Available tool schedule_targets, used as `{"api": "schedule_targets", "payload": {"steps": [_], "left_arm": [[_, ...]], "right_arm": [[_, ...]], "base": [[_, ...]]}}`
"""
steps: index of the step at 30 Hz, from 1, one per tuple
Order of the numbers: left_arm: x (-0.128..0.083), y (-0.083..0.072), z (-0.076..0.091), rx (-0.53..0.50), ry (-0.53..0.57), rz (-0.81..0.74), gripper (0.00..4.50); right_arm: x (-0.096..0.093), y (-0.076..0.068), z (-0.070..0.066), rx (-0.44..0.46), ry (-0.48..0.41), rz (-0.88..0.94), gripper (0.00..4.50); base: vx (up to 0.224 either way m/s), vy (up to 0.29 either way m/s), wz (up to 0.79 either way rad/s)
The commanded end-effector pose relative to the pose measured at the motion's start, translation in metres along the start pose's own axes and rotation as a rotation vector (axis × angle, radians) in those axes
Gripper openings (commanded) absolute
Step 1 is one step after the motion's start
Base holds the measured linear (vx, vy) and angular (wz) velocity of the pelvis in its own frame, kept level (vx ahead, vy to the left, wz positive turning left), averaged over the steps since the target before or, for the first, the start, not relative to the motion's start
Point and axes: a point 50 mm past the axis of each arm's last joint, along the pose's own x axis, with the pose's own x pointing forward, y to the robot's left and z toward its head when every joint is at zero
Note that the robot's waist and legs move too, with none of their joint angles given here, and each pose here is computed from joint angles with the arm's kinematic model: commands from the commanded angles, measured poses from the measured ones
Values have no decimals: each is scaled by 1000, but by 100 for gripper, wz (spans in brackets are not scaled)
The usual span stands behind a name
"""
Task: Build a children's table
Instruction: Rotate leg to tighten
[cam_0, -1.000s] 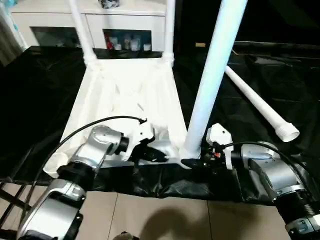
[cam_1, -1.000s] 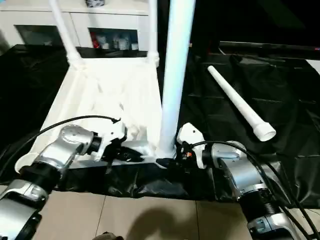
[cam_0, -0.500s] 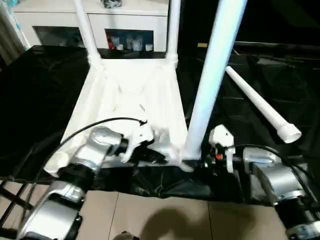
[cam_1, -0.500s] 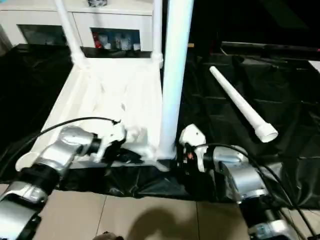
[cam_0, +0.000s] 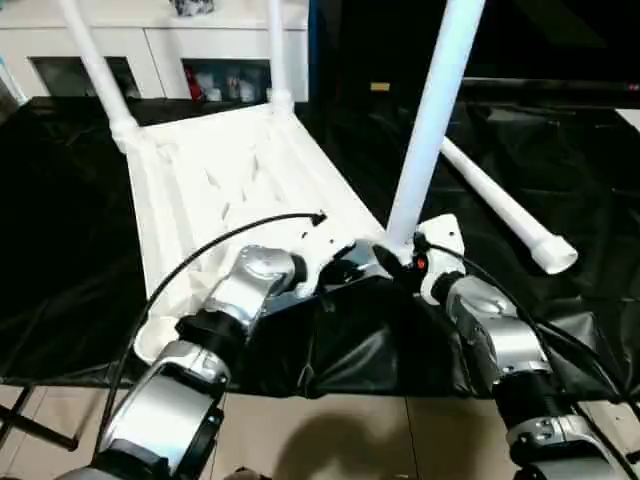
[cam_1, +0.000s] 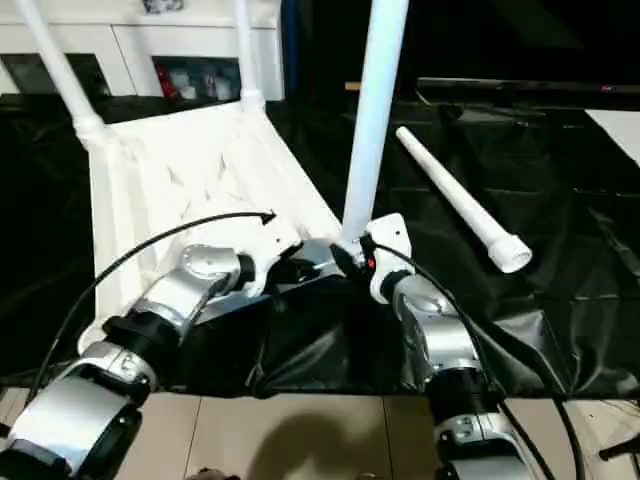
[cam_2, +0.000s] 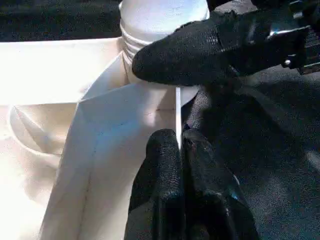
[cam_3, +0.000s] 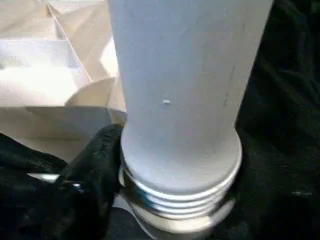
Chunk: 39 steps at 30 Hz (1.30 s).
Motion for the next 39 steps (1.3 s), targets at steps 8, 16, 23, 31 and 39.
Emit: {"api": "schedule_targets", "payload": {"steps": [8,16,23,31,39], "left_arm": [[-8,-19,0,59,-68,-265,0],[-30,-16,-12,70,-51,-407,0],[-43,-14,-19,70,-18,-484,0],[-46,-16,-21,55,-18,-504,0],[-22,-7,-16,51,11,-261,0]], "right_arm": [[-14,8,4,-202,37,358,399],[-39,3,1,-250,121,611,399],[-45,7,0,-252,145,703,341],[-50,13,-7,-235,161,744,281],[-24,11,-6,-144,69,418,274]], "base": [[0,0,0],[0,0,0],[0,0,0],[0,0,0],[0,0,0]]}}
